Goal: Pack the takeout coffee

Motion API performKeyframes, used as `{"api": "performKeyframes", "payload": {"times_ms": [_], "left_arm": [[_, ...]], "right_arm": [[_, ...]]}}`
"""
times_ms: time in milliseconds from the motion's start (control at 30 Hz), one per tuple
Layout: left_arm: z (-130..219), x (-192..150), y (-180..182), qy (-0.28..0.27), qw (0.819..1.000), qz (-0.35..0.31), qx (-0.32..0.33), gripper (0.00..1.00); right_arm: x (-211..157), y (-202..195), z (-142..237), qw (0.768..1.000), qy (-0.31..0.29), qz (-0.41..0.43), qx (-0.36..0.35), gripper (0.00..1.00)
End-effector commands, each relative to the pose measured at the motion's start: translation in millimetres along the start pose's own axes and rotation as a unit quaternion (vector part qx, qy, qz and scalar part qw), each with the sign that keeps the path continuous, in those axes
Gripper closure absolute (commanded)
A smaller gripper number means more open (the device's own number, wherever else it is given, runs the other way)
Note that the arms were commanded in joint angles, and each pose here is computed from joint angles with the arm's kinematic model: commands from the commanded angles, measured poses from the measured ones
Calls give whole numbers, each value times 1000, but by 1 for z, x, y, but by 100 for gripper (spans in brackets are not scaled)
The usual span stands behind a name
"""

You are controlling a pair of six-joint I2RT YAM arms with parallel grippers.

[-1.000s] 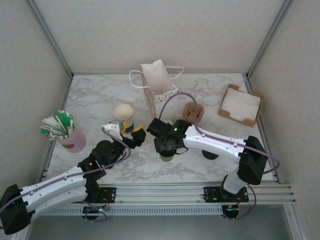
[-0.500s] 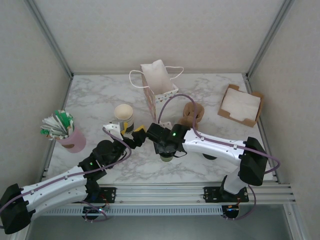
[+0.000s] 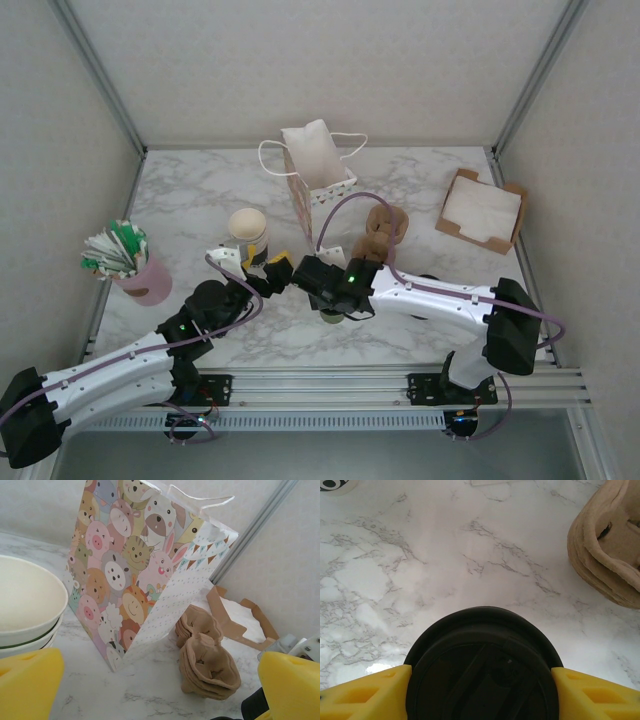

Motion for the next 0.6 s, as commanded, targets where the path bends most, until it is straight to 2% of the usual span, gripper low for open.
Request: {"api": "performKeyframes", "payload": {"times_ms": [0, 267, 567], "left_arm": [[0, 4, 0, -12, 1000, -1, -4, 0], [0, 3, 0, -11, 1000, -1, -5, 0], [0, 4, 0, -12, 1000, -1, -5, 0]], "right_arm": [[-54, -4, -34, 993, 107, 28, -32, 35], [-49, -4, -25, 995, 86, 38, -24, 34], [-30, 5, -7, 996, 62, 59, -21, 27]]}}
Point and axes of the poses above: each hand's point on the last joint's axis, 136 mm out from that joint toward the fingers, its own z axis back along the fingers, its own y axis along the line the jaws close on, x = y × z, the point moved 7 cm from there along z, back along the fingers, and after that the axes turned 9 degrees about -z, right-handed, at the moved point
